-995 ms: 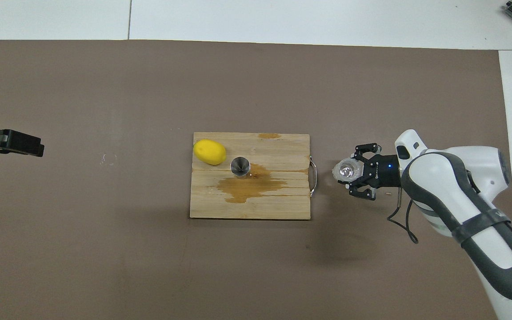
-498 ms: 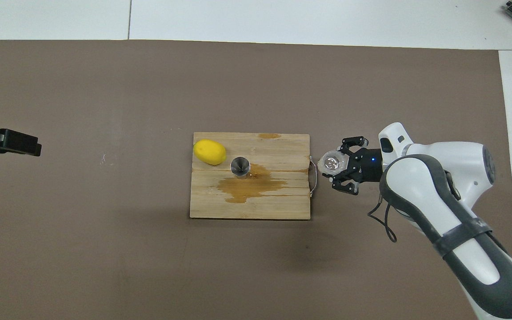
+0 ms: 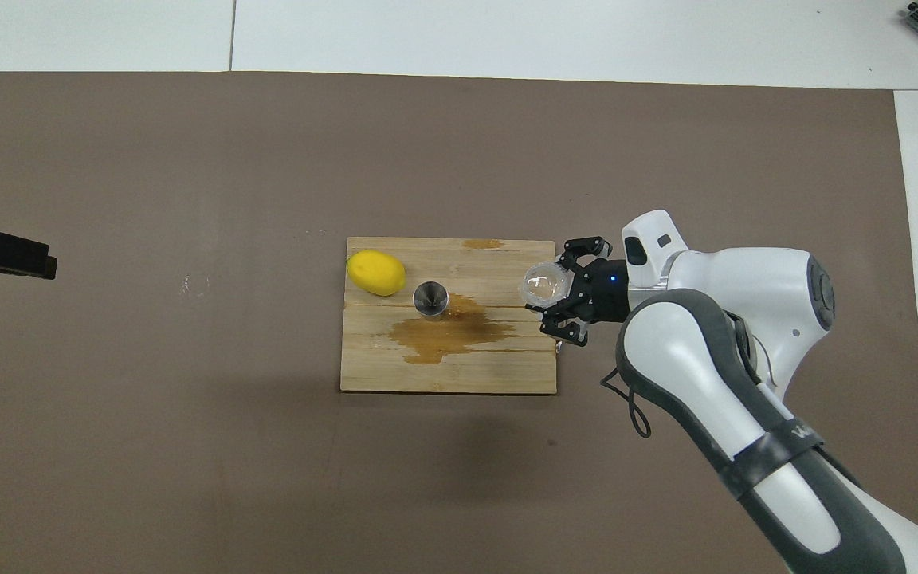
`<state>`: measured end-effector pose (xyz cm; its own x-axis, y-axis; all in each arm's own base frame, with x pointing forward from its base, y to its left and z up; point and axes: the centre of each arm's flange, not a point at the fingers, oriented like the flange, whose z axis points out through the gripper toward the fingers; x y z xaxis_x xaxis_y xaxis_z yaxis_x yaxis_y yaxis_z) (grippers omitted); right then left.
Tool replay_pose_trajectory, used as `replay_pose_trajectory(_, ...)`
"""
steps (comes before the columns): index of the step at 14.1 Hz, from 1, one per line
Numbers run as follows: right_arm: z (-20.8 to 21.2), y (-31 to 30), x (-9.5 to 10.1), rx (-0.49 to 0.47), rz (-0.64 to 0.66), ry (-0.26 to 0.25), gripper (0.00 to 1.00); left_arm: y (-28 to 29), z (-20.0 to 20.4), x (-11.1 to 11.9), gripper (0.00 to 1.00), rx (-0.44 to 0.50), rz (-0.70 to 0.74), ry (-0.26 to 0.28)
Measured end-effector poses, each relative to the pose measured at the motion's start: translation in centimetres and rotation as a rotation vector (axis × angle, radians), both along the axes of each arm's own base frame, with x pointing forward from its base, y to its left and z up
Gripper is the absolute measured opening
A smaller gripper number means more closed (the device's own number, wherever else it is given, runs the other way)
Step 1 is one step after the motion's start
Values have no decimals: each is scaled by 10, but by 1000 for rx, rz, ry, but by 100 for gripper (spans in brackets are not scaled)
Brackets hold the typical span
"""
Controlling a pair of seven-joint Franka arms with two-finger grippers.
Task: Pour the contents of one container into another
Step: 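Lift the white cup with the right gripper toward the metal cup, then tilt the white cup over the metal cup with the right gripper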
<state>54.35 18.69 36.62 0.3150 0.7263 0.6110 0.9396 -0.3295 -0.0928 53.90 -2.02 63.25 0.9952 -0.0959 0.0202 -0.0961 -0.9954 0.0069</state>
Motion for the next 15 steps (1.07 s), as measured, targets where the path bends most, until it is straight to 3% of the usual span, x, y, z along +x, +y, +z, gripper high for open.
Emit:
replay_pose_trajectory(9,28,60,-6,-158,-23,22,56,-5,-1,0,100,1,-14,1)
replay_pose_trajectory(15,42,97,-14,-233,-4,-1,56,-7,-4,0,100,1,-19,6)
